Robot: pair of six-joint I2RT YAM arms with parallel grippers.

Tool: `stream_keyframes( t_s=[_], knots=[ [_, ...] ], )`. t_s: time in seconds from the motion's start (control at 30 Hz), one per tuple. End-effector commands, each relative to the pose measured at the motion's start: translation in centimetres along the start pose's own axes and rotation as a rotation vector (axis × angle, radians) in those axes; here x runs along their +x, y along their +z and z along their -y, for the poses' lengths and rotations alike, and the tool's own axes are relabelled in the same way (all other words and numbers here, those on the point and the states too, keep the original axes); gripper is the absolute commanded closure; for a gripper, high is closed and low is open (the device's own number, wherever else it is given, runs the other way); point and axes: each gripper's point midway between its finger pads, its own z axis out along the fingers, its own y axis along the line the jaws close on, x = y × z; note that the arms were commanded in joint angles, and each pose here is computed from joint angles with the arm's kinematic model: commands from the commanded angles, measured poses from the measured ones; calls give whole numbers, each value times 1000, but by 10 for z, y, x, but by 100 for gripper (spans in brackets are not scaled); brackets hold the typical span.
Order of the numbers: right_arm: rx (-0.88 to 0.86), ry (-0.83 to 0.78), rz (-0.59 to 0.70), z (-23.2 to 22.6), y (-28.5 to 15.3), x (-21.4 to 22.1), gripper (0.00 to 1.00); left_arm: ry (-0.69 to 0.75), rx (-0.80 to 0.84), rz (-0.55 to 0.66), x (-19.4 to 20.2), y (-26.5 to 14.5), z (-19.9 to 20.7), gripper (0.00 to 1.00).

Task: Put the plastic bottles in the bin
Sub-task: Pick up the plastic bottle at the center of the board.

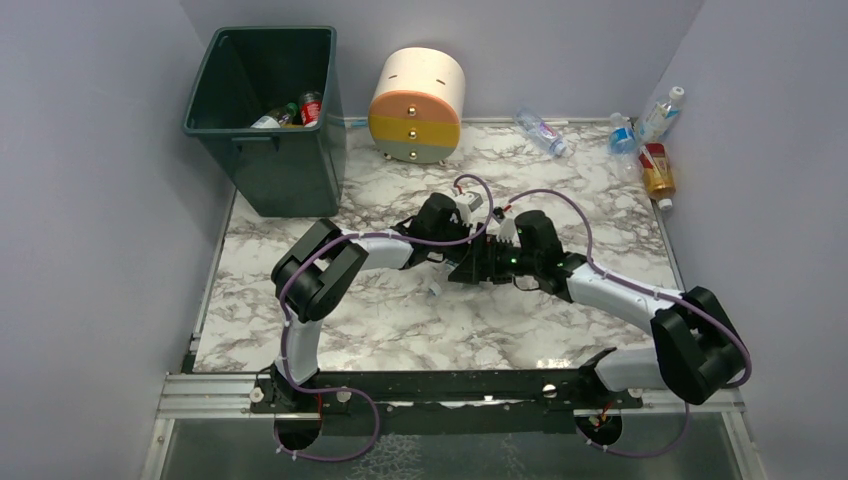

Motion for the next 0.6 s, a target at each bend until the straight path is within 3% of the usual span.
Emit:
stream_keyframes(
  t_s=[0.0,0.57],
  knots=[
    [-109,-93,121,-40,-12,-39,1,-12,29,-80,30,-1,6,33],
    [-105,-111,171,-53,-38,-43,1,25,62,-8,9,-20,26,33]
  ],
)
